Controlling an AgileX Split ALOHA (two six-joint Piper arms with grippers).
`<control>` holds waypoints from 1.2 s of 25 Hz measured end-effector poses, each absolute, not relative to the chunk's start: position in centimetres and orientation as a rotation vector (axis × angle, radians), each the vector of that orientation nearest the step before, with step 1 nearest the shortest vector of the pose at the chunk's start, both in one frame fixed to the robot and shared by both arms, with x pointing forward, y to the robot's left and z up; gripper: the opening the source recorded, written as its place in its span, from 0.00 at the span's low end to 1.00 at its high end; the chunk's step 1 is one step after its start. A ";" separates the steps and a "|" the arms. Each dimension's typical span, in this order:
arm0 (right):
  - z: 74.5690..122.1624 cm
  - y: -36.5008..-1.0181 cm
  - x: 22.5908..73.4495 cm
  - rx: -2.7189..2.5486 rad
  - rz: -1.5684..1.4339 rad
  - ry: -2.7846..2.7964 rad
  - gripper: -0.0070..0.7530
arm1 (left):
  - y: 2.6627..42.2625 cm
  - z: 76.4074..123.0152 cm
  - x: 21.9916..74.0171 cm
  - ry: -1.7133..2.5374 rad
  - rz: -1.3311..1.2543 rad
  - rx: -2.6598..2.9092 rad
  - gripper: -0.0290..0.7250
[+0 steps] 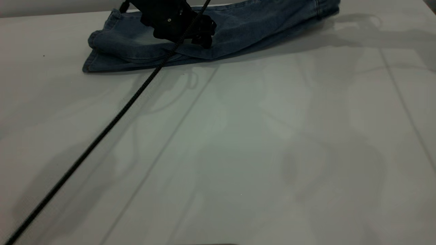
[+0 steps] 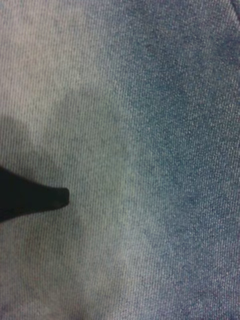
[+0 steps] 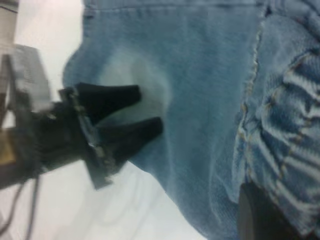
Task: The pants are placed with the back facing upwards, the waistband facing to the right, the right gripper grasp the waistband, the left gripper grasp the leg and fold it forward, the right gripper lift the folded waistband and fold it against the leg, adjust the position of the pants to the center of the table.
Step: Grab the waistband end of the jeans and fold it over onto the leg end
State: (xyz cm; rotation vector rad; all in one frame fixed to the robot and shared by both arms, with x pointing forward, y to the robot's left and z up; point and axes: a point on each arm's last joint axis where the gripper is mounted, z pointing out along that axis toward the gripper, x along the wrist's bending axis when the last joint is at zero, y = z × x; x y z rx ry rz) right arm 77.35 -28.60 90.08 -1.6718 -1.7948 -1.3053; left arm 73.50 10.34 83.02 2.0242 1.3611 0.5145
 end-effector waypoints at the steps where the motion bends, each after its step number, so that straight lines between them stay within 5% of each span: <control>1: 90.9 -28.2 77.6 -1.660 -1.323 -1.807 0.10 | 10.1 83.0 73.5 1.354 0.515 2.025 0.78; 10: 95.8 -21.6 78.2 -1.519 -1.370 -1.955 0.10 | 6.7 86.1 72.7 1.291 0.387 2.173 0.78; 18: 96.0 -20.3 78.0 -1.515 -1.358 -1.948 0.10 | 14.0 95.0 75.4 1.374 0.467 2.253 0.78; 24: 97.2 -18.0 77.8 -1.446 -1.410 -1.941 0.10 | 19.8 92.6 76.7 1.552 0.432 2.252 0.78; 30: 99.8 -16.1 77.5 -1.372 -1.490 -1.975 0.10 | 20.3 87.6 76.7 1.653 0.332 2.282 0.78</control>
